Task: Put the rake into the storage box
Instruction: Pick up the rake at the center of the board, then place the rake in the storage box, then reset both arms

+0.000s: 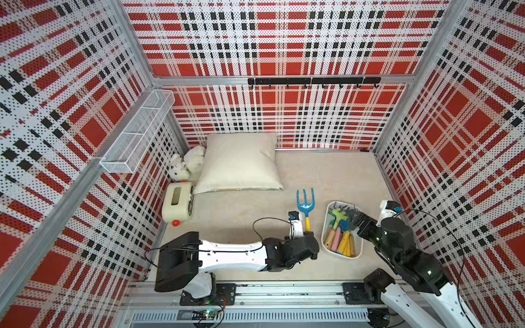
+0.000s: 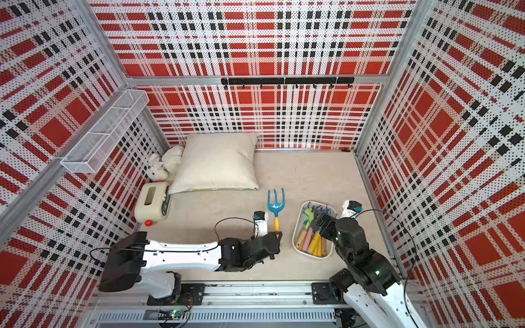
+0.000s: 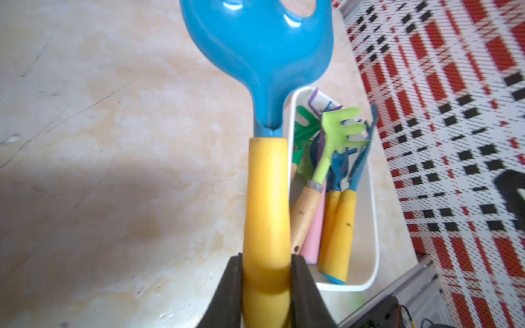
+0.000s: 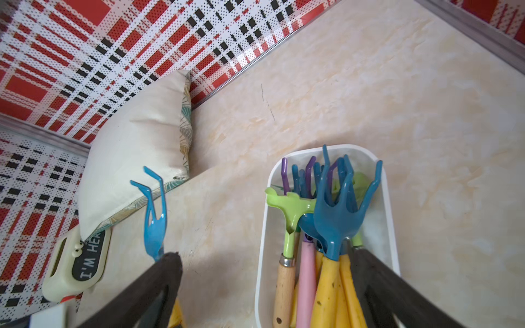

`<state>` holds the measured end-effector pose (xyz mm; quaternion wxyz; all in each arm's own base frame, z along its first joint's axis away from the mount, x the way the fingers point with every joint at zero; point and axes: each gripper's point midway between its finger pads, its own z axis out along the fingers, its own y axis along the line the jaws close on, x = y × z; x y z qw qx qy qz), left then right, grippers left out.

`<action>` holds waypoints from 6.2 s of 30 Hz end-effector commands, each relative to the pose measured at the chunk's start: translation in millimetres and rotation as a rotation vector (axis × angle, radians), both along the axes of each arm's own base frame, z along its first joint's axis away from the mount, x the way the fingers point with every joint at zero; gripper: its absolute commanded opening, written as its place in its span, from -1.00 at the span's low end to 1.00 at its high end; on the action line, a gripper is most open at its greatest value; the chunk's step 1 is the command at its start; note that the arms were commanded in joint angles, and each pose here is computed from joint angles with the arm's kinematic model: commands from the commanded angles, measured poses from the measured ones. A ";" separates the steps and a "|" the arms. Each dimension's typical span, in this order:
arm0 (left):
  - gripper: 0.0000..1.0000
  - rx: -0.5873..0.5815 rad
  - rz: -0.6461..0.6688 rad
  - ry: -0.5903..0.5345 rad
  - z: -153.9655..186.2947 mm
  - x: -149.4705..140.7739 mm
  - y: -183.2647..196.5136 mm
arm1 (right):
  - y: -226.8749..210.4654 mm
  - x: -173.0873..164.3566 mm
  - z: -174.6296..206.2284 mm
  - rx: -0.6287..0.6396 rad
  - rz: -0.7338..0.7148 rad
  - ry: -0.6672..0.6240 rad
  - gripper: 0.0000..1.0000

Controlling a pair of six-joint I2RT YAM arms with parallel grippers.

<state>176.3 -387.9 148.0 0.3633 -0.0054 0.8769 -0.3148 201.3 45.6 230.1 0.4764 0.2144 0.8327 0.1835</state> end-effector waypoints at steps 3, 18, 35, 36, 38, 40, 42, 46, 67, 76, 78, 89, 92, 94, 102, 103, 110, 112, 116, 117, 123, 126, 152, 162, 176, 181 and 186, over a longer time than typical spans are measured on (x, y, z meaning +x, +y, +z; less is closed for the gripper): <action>-1.00 -0.084 -0.248 -0.109 19.7 -18.0 -49.8 | -23.5 -8.6 1.9 -0.009 -0.117 0.004 1.00; -1.00 0.010 -0.389 -0.074 -21.7 -23.5 -106.1 | -20.3 -7.9 -4.1 -0.009 -0.104 0.019 1.00; -0.92 -0.026 -0.415 -0.027 -37.6 -3.9 -111.2 | -5.5 -1.8 -10.1 -0.003 -0.037 0.031 1.00; -0.87 -0.026 -0.415 -0.025 -38.3 -3.7 -111.7 | -4.7 -1.5 -10.1 -0.001 -0.033 0.032 1.00; -0.75 -0.032 -0.411 -0.023 -39.5 -1.3 -111.2 | -3.2 -1.1 -8.9 0.002 -0.026 0.029 1.00; -0.51 -0.049 -0.409 -0.021 -37.1 0.7 -110.2 | -0.8 -0.5 -7.9 0.005 -0.013 0.024 1.00; -0.24 -0.072 -0.403 -0.033 -29.5 3.9 -107.7 | 2.5 0.0 -6.8 0.009 0.005 0.019 1.00; 0.12 -0.098 -0.395 -0.071 -11.6 11.2 -103.6 | 8.0 1.3 -5.0 0.021 0.032 0.009 1.00; 0.98 -0.110 -0.003 -0.270 71.6 73.5 72.0 | 0.3 16.0 45.0 -0.181 0.067 -0.171 1.00; 0.98 -0.094 0.227 -0.386 94.1 106.2 199.6 | -36.9 31.6 52.3 -0.340 -0.142 -0.215 1.00; 0.98 -0.070 0.266 -0.402 90.7 112.9 225.4 | -43.9 38.9 49.1 -0.369 -0.179 -0.201 1.00; 0.98 0.003 0.444 -0.490 65.2 139.7 328.0 | -132.2 74.0 -20.6 -0.312 -0.370 0.008 1.00; 0.98 0.063 0.519 -0.513 58.1 143.6 352.7 | -155.7 74.7 -49.3 -0.271 -0.412 0.055 1.00; 0.98 0.110 0.564 -0.505 52.0 147.2 368.1 | -166.3 76.1 -65.6 -0.252 -0.436 0.075 1.00; 0.98 0.217 0.616 -0.546 37.6 148.7 408.0 | -184.6 79.8 -117.3 -0.288 -0.486 0.112 1.00; 0.98 0.253 0.611 -0.566 37.1 147.0 411.3 | -182.9 81.8 -115.9 -0.292 -0.478 0.085 1.00; 0.98 0.312 0.686 -0.645 37.1 131.6 435.8 | -165.3 86.5 -102.8 -0.474 -0.499 -0.062 1.00; 0.98 0.331 0.692 -0.671 36.8 127.6 437.5 | -158.7 87.6 -92.9 -0.488 -0.486 -0.134 1.00; 0.98 0.350 0.693 -0.705 33.0 123.4 437.9 | -147.9 93.4 -93.1 -0.480 -0.426 -0.182 1.00; 0.98 0.353 0.693 -0.709 32.5 124.1 438.0 | -145.1 95.5 -93.5 -0.484 -0.415 -0.181 1.00; 0.98 0.359 0.718 -0.702 29.8 134.0 444.4 | -121.6 115.1 -87.4 -0.484 -0.315 -0.252 1.00; 0.99 0.353 0.724 -0.700 26.7 137.4 446.1 | -116.5 124.8 -86.0 -0.486 -0.292 -0.268 1.00; 0.99 0.303 0.630 -0.816 34.7 162.2 432.3 | -75.0 168.0 -80.2 -0.541 -0.088 -0.380 1.00; 0.98 0.300 0.516 -0.816 27.5 179.6 416.4 | -59.1 171.1 -91.7 -0.556 0.005 -0.418 1.00; 0.98 0.431 0.428 -0.784 7.0 194.9 387.5 | -48.2 192.2 -106.3 -0.577 0.082 -0.339 1.00; 0.98 0.431 0.428 -0.785 7.5 194.9 387.6 | -47.9 192.5 -107.0 -0.584 0.078 -0.335 1.00; 0.98 0.432 0.430 -0.785 7.5 194.9 387.8 | -47.9 192.6 -107.1 -0.584 0.078 -0.334 1.00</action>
